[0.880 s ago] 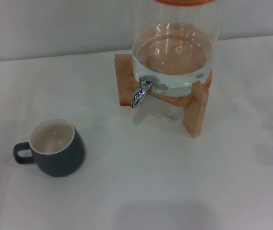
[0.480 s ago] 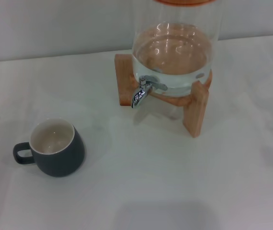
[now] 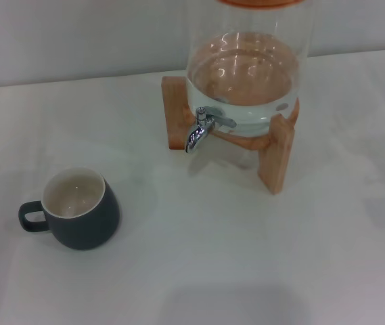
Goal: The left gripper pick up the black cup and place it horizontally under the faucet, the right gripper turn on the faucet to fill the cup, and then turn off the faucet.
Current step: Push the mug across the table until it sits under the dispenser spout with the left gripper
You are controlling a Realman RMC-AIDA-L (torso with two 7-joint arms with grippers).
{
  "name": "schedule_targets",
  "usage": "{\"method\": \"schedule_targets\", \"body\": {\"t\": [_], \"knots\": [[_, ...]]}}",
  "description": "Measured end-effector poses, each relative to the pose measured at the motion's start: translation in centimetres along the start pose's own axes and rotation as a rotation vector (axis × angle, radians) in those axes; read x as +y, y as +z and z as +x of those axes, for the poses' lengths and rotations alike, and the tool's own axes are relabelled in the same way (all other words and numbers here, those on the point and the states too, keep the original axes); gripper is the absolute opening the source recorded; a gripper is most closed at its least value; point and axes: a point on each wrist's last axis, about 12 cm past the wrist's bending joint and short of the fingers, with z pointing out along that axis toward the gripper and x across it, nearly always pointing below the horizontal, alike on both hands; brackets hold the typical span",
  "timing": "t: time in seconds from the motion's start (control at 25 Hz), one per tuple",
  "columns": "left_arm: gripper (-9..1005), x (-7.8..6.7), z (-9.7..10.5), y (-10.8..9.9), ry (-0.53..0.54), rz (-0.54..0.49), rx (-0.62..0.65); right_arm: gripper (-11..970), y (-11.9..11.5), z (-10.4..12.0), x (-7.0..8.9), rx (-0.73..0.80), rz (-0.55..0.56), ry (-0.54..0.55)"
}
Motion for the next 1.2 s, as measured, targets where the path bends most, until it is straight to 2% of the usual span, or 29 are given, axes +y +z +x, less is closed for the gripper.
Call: {"method": "schedule_targets", "body": {"t": [0.6,0.88,1.0,1.2], "knots": [[782,-0.4,0.2,0.1,-0.017,0.030,0.030,810,-0.5,0.1,0.0,-0.012,0.019,-0.012],[781,-1.7,1.6,0.1,0.016,0.082,0.044,810,-0.4,0.2,0.2,-0.016,0.018,-0.018],[780,-2.5,2.0,-0.1,0.050,0.128,0.020,810,-0.3,0.2,0.2,-0.017,0.019,-0.020],[779,-2.9,2.5,-1.4,0.077,0.160,-0.059,810,-0.3,0.2,0.2,-0.019,0.020,-0.020]]}}
